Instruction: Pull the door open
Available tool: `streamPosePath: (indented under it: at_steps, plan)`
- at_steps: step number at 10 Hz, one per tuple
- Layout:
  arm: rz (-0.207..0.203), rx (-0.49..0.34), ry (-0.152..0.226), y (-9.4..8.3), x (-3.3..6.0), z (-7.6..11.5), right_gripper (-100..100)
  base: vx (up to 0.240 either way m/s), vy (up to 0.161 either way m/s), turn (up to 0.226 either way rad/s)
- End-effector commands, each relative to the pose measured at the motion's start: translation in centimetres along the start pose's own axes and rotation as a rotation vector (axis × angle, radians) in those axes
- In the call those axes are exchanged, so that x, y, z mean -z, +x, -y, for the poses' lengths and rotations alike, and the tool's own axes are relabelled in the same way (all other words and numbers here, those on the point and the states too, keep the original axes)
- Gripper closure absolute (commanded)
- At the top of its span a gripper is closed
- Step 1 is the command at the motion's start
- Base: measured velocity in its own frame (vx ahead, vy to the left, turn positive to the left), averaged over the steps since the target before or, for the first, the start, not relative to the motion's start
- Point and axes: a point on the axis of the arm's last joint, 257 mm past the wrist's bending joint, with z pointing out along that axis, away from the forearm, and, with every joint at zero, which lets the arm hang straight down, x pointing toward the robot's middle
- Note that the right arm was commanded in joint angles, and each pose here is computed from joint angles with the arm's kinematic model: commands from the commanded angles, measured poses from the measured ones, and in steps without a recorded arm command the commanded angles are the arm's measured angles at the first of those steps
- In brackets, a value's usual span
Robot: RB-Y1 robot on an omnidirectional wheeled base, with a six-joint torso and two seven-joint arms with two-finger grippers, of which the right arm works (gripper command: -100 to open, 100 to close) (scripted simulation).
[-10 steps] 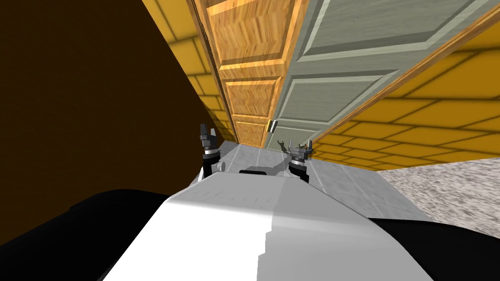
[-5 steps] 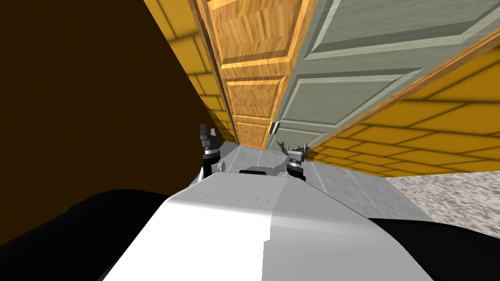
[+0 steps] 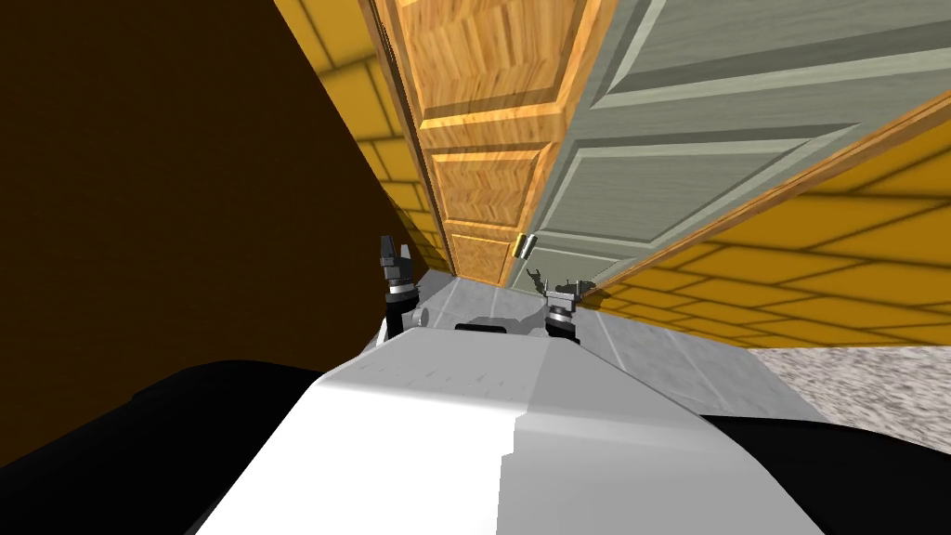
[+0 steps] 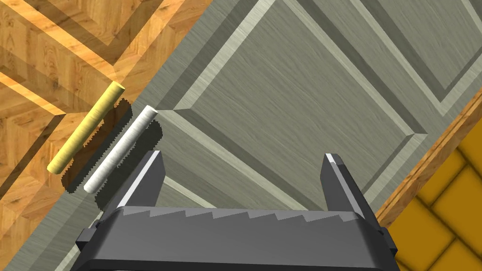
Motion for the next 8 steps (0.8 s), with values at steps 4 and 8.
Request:
streamPosePath:
  at_steps: [4,8]
  plan:
    - [0.065,-0.119,0.030,-3.1,1.96,1.3,-100,0.090,0.007,0.050]
    - [0.125,-0.217,0.049,-5.8,3.88,2.3,-100,0.110,-0.010,0.050]
